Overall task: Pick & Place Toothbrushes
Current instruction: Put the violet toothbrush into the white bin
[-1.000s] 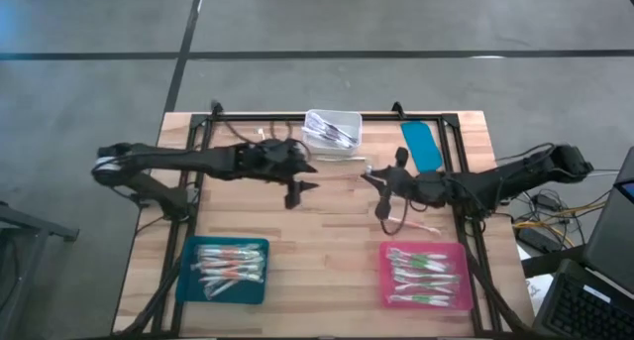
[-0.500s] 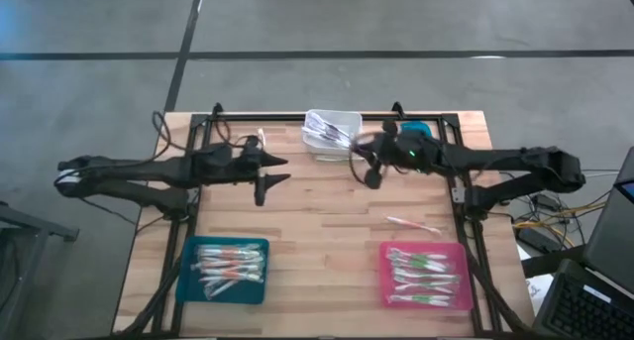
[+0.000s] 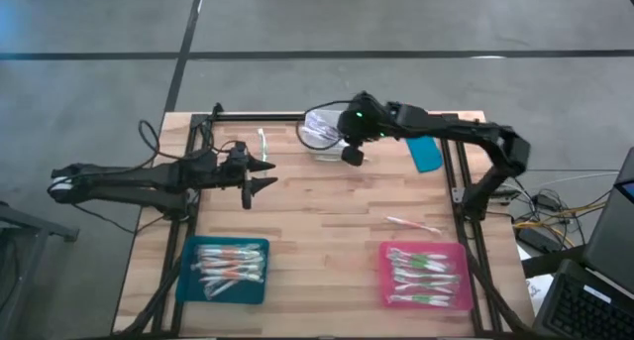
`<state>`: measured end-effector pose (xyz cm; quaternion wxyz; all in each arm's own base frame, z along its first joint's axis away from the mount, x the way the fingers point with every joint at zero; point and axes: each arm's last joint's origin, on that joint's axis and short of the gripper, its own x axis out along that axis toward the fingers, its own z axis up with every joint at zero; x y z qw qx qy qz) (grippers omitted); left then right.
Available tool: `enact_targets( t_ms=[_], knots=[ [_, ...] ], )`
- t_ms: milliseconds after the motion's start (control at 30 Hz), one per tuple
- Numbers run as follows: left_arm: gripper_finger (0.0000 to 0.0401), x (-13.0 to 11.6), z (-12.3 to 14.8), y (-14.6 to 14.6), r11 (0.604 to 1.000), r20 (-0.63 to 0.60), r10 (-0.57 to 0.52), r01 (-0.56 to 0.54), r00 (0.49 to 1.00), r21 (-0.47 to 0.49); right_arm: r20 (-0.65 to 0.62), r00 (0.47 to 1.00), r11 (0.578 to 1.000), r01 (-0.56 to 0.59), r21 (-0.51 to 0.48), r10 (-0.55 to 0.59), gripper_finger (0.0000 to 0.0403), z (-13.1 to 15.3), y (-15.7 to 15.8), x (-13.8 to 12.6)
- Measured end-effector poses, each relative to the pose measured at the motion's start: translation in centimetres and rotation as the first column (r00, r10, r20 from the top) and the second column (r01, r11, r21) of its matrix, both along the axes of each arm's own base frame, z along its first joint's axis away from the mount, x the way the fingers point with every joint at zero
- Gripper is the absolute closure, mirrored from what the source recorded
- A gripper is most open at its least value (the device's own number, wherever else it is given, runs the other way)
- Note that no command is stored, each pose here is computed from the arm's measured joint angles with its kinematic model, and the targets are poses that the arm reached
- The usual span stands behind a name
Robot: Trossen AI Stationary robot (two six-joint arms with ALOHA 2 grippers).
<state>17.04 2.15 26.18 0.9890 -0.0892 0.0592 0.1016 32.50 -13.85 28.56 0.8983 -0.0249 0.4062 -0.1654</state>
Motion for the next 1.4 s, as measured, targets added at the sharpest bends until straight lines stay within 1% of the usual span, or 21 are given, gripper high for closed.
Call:
enact_targets(
  t_ms=[133, 300, 467, 567, 767, 867, 967, 1067, 1233, 1400],
  knots=[
    [0.0199, -0.3, -0.5, 0.0, 1.000, 0.011, 0.001, -0.001, 1.000, -0.001, -0.110, 0.993, 0.998, -0.041, 0.036, 0.045, 0.0380, -0.4, -1.6, 1.9],
    [0.0199, -0.4, -1.3, 0.0, 1.000, 0.024, 0.003, -0.002, 1.000, -0.017, -0.190, 0.982, 0.997, 0.004, 0.071, 0.010, 0.0380, -1.2, -4.2, 3.1],
    [0.0199, -0.4, -1.8, -0.1, 0.999, 0.013, 0.004, -0.004, 1.000, -0.033, -0.195, 0.981, 0.995, 0.030, 0.099, -0.010, 0.0380, -1.7, -6.1, 3.8],
    [0.0199, -0.5, -2.1, -0.1, 0.999, 0.003, 0.004, -0.004, 1.000, -0.034, -0.206, 0.979, 0.991, 0.027, 0.133, 0.001, 0.0380, -2.2, -6.6, 4.2],
    [0.0199, -0.5, -2.1, -0.1, 0.999, 0.003, 0.004, -0.004, 1.000, -0.034, -0.238, 0.971, 0.987, 0.037, 0.154, 0.000, 0.0380, -3.8, -7.2, 5.0],
    [0.0199, -0.5, -2.1, -0.1, 1.000, 0.002, 0.004, -0.004, 1.000, -0.030, -0.251, 0.968, 0.985, 0.053, 0.167, -0.009, 0.0380, -4.5, -7.7, 5.0],
    [0.0199, -0.5, -2.3, -0.1, 1.000, 0.002, 0.004, -0.004, 1.000, -0.030, -0.262, 0.964, 0.976, 0.101, 0.192, -0.048, 0.0380, -5.2, -8.5, 4.8],
    [0.0199, -0.5, -2.5, -0.1, 1.000, 0.007, 0.004, -0.003, 1.000, -0.029, -0.274, 0.959, 0.971, 0.125, 0.201, -0.067, 0.0380, -5.8, -9.2, 4.6],
    [0.0199, -0.5, -2.6, -0.1, 1.000, 0.011, 0.004, -0.003, 1.000, -0.028, -0.294, 0.955, 0.960, 0.128, 0.248, -0.052, 0.0379, -7.5, -9.8, 4.7],
    [0.0199, -0.5, -2.6, -0.1, 1.000, 0.011, 0.003, -0.003, 1.000, -0.027, -0.317, 0.947, 0.949, 0.151, 0.276, -0.058, 0.0371, -9.1, -10.3, 4.8]
  ],
)
